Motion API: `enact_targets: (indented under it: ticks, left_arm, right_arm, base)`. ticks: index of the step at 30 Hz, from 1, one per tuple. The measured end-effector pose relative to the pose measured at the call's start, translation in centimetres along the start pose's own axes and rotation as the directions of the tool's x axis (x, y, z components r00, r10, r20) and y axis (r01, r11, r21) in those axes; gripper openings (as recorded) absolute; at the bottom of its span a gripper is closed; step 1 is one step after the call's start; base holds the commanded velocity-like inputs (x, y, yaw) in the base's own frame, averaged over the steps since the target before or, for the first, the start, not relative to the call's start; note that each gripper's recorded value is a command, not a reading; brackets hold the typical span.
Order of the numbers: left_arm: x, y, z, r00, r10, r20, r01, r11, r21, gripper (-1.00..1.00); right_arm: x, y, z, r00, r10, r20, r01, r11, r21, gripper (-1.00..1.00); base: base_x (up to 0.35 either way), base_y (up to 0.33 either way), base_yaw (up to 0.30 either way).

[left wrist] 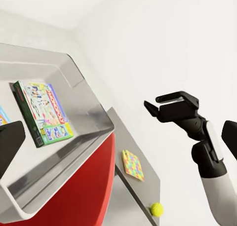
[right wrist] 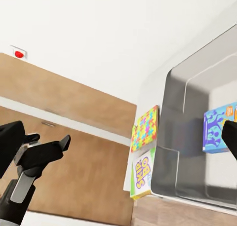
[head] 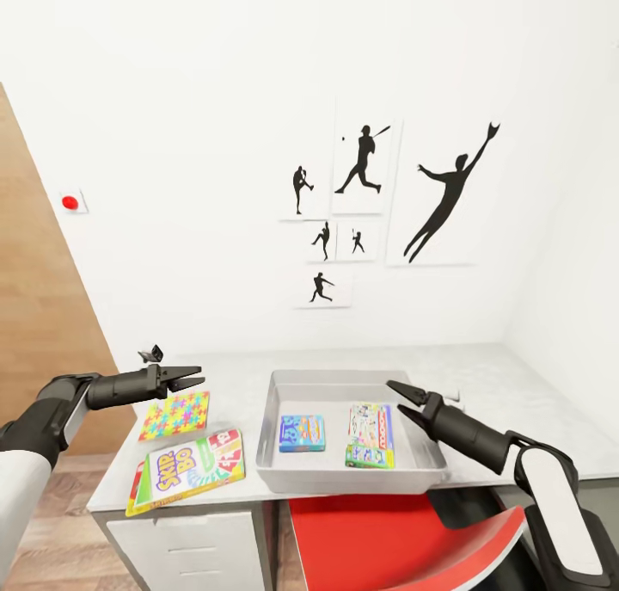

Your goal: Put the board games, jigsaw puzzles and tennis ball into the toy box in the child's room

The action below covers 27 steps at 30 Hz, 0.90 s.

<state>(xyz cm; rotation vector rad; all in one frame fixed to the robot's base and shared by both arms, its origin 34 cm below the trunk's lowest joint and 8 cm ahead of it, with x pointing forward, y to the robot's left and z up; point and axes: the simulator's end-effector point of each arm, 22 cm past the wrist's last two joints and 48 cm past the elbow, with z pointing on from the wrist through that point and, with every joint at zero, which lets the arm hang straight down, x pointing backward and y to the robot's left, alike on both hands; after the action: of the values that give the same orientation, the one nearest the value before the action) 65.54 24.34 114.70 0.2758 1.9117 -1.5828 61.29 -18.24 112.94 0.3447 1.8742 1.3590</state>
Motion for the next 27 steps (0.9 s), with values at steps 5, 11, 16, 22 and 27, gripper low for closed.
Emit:
enact_targets:
  ticks: [5, 11, 16, 22, 27]
  left_arm:
    - [-0.1, -0.5, 0.1, 1.0, 0.006, 0.001, -0.006, 1.0, 0.004, 1.0]
    - [-0.2, -1.0, 0.1, 1.0, 0.015, 0.001, -0.015, 1.0, 0.007, 1.0]
    - [-0.3, -1.4, 0.2, 1.0, 0.022, 0.0, -0.022, 1.0, 0.011, 1.0]
    - [-0.5, -1.9, 0.1, 1.0, 0.03, 0.002, -0.03, 0.999, 0.013, 1.0]
    - [-0.7, -2.4, 0.0, 0.999, 0.038, 0.005, -0.038, 0.999, 0.015, 1.0]
  right_arm:
    - [-0.3, 0.6, -0.5, 1.0, 0.0, 0.018, 0.001, 1.0, -0.025, 1.0]
    - [-0.7, 1.9, -0.9, 0.999, -0.008, 0.036, 0.011, 0.997, -0.074, 1.0]
    - [-0.8, 2.8, -1.1, 0.999, -0.014, 0.042, 0.019, 0.995, -0.102, 1.0]
    - [-1.0, 3.3, -1.3, 0.999, -0.022, 0.048, 0.027, 0.993, -0.114, 1.0]
    - [-1.1, 3.7, -1.5, 0.998, -0.026, 0.053, 0.033, 0.992, -0.119, 1.0]
  base:
    - [0.0, 0.0, 0.0]
    - [0.0, 0.0, 0.0]
    - [-0.058, 0.039, 0.0]
    - [-0.134, 0.136, 0.0]
    - [-0.041, 0.061, 0.005]
